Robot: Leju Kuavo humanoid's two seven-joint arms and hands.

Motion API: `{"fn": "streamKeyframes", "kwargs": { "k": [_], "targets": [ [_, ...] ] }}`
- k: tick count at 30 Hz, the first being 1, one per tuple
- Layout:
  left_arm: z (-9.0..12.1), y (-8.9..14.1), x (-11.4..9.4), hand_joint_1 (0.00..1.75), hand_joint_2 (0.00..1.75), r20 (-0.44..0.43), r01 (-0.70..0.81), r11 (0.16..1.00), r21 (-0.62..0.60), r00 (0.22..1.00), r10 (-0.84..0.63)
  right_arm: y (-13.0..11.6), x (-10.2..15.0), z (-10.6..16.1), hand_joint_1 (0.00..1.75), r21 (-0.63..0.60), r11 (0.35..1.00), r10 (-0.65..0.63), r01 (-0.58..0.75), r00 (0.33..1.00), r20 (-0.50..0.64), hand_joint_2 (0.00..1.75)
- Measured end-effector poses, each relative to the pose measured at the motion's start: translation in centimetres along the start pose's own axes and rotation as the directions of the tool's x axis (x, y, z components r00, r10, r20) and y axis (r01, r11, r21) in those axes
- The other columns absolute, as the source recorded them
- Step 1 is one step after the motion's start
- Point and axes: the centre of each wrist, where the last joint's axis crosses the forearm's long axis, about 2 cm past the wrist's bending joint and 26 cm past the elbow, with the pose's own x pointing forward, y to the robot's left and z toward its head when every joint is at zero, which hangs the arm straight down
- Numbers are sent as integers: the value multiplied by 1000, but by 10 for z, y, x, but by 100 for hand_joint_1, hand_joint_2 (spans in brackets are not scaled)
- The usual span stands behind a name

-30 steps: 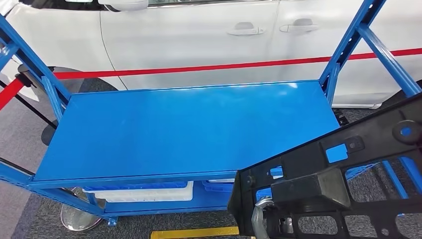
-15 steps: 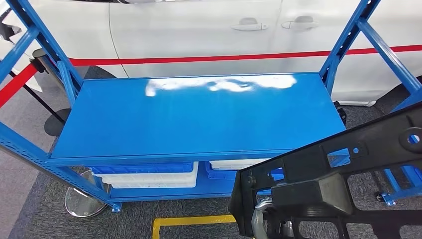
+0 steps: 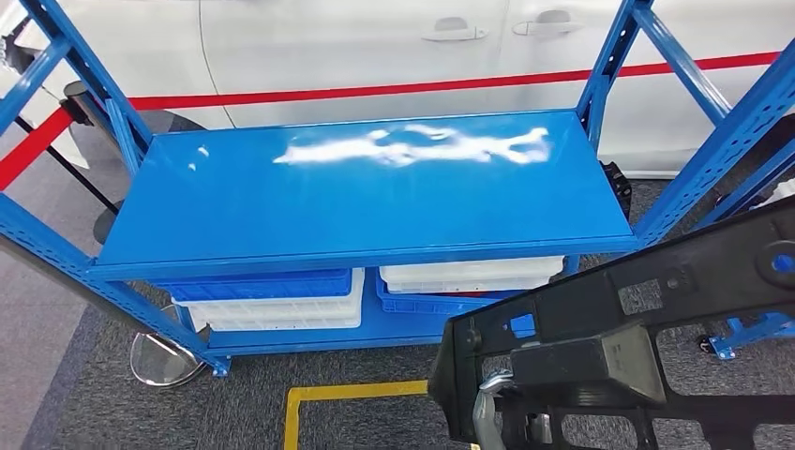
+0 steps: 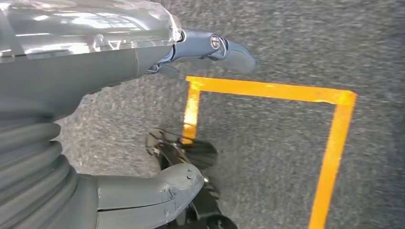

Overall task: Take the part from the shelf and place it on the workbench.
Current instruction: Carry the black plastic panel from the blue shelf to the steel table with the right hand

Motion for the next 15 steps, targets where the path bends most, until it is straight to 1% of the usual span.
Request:
{"fn": "streamKeyframes", "kwargs": {
  "k": [5, 15],
  "targets": [
    [-2, 3, 4, 0, 175, 11, 5, 1000, 1, 1000, -5, 0, 1, -1, 175, -7, 1000, 2, -2, 1000, 4, 175],
    [-2, 4, 4, 0, 175, 5, -5, 1000, 6, 1000, 5, -2, 2, 1, 175, -17, 1000, 10, -10, 1000, -8, 175]
  ]
}}
